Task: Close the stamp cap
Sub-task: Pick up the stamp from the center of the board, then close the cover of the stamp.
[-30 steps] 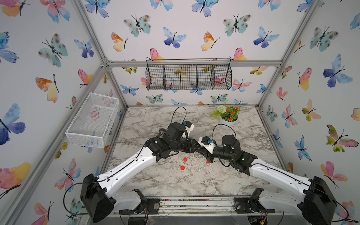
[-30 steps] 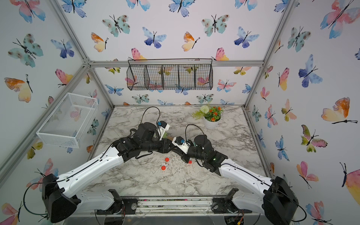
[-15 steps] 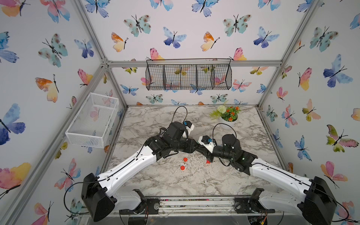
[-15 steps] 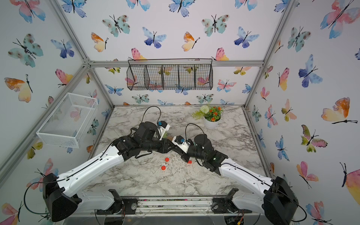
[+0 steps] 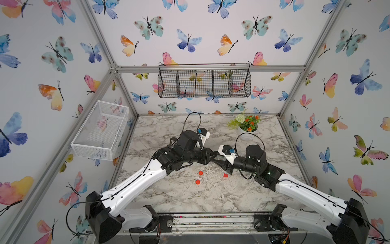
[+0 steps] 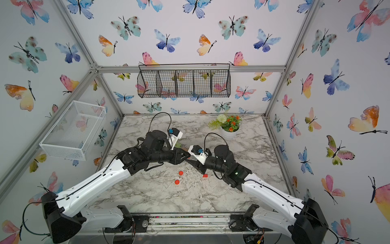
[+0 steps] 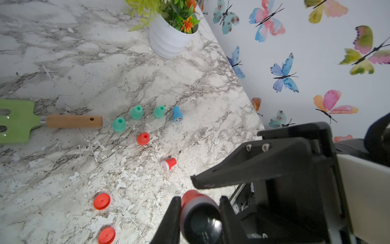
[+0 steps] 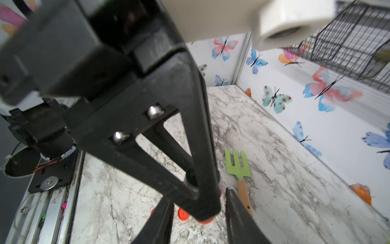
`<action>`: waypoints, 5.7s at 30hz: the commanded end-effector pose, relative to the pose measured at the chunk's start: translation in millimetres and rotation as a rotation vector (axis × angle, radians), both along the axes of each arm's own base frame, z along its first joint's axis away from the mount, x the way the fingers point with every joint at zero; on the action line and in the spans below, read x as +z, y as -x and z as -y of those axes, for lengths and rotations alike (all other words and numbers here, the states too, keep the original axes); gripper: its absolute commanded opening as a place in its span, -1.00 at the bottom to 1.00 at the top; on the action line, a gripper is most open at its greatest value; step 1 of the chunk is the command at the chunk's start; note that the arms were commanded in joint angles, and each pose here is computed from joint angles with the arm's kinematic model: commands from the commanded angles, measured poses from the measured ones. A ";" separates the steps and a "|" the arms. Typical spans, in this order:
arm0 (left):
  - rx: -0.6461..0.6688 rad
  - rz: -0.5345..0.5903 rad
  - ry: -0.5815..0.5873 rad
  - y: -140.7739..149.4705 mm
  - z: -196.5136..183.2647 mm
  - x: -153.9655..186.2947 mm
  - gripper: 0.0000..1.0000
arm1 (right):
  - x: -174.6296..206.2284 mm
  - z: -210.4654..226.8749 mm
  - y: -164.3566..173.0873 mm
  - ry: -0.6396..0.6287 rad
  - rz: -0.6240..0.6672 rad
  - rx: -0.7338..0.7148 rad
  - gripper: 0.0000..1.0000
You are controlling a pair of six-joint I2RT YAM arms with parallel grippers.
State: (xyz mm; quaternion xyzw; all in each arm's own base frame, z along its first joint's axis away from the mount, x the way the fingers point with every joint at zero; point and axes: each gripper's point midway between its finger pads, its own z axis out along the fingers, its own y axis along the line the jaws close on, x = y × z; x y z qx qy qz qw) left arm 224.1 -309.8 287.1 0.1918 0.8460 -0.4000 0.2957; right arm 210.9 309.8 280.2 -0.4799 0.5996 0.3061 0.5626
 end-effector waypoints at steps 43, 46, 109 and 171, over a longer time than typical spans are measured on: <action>-0.442 0.069 0.781 89.8 -6.0 220.5 -0.66 | 218.1 28.3 82.2 -0.608 0.537 0.280 -0.25; -0.437 0.063 0.779 88.2 -5.1 219.4 -0.66 | 219.5 26.1 80.4 -0.607 0.533 0.280 -0.28; 0.552 0.230 -0.143 -100.6 -201.9 -13.4 0.27 | -62.4 -40.3 -55.9 0.045 -0.801 -0.332 -0.97; 0.686 0.126 -0.153 -121.5 -249.5 -79.8 0.27 | -259.3 -51.3 -24.6 0.859 -0.847 -0.546 -0.92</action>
